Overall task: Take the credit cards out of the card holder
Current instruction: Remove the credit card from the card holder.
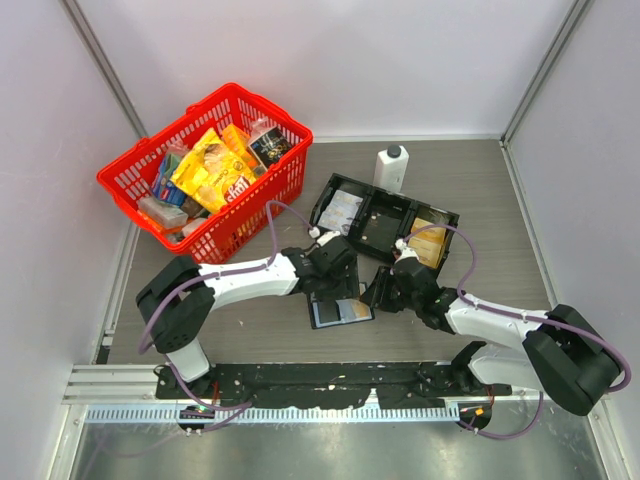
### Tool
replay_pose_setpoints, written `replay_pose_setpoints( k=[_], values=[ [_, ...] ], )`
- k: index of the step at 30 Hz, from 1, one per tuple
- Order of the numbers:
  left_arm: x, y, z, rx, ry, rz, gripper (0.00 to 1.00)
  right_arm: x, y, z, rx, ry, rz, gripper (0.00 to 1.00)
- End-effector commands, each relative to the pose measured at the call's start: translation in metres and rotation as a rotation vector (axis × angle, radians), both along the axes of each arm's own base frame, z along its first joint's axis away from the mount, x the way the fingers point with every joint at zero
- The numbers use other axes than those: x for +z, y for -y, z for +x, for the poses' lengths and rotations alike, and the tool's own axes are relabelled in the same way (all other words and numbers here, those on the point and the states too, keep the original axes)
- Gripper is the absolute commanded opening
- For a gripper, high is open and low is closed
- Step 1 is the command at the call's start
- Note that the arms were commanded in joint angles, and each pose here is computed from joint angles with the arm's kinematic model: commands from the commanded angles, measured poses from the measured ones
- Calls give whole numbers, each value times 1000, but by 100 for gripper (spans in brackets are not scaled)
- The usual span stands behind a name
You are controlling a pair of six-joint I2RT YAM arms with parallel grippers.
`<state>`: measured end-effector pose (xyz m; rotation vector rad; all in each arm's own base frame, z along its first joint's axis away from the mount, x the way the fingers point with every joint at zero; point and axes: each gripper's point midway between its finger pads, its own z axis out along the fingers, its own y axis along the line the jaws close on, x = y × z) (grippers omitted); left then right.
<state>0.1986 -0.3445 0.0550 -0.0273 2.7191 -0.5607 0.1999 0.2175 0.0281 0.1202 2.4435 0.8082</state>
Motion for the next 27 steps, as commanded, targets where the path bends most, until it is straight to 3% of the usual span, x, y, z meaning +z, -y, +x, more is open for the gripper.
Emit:
replay_pose_setpoints(
  k=[1, 18, 22, 27],
  values=[
    [22, 28, 8, -20, 26, -97, 72, -9, 8, -6, -14, -25, -29, 38],
    [37, 77, 20, -63, 37, -205, 72, 63, 39, 12, -218, 303, 147, 45],
    [61, 59, 34, -44, 130, -198, 73, 78, 33, 10, -171, 350, 191, 47],
    [63, 3, 42, 43, 172, -150, 72, 95, 4, 4, -30, 354, 269, 47]
  ],
)
